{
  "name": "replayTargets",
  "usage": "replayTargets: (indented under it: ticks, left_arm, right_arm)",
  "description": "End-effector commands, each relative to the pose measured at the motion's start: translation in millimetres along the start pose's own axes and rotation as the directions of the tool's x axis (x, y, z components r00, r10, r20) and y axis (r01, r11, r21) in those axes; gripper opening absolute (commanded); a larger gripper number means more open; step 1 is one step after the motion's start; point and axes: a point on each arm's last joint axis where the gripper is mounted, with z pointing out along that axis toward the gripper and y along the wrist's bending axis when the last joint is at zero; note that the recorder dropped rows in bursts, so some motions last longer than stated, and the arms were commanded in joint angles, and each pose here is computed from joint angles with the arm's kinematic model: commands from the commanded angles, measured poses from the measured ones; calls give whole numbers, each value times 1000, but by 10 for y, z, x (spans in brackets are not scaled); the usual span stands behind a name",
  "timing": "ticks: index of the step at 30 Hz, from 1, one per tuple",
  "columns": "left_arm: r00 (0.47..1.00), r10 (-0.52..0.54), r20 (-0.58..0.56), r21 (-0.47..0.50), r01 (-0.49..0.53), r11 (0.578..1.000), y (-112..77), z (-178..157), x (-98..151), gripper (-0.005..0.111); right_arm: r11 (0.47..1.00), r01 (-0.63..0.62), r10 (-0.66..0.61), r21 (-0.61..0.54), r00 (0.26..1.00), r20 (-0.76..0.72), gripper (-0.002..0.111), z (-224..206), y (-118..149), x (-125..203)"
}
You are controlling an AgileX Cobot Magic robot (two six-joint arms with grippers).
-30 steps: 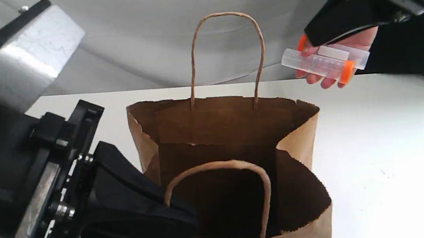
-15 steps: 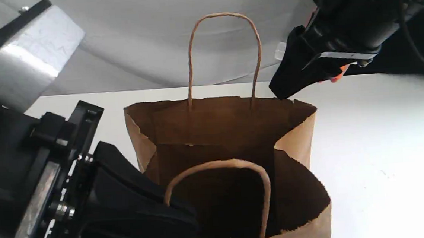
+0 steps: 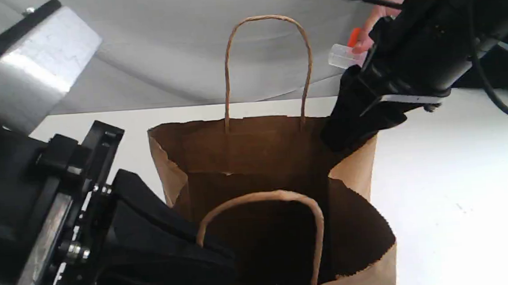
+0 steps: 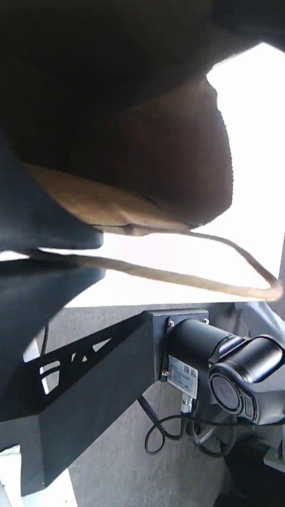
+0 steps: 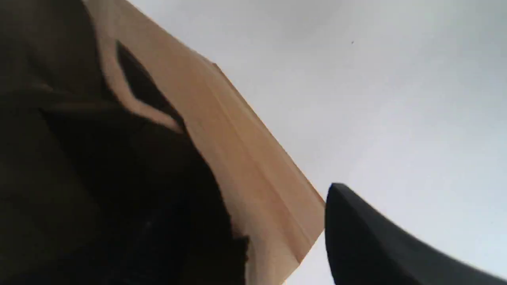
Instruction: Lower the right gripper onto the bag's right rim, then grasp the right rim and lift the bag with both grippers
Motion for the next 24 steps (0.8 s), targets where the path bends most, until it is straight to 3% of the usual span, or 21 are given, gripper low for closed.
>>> replayTargets:
  ticks: [1, 7, 15, 20, 24]
  left_arm:
    - [1000, -16, 7, 21, 16, 1000, -25, 16, -1, 0]
    - [1000, -16, 6, 26, 16, 1000, -29, 16, 0, 0]
    - [999, -26, 35, 27, 25, 999, -34, 8, -36, 0]
    - [996, -31, 80, 74, 25, 997, -76, 3, -78, 0]
    - [997, -9, 83, 57, 4, 998, -69, -35, -141, 0]
  right_arm:
    - [1000, 13, -13, -11, 1000, -5, 47, 16, 15, 21]
    - [999, -4, 4, -44, 1000, 13, 0, 16, 44, 5]
    - [989, -117, 115, -89, 993, -29, 0, 226, -43, -43]
    - [963, -203, 193, -178, 979, -73, 0, 509, -132, -90]
    - [936, -257, 251, -239, 966, -57, 0, 573, -274, -103]
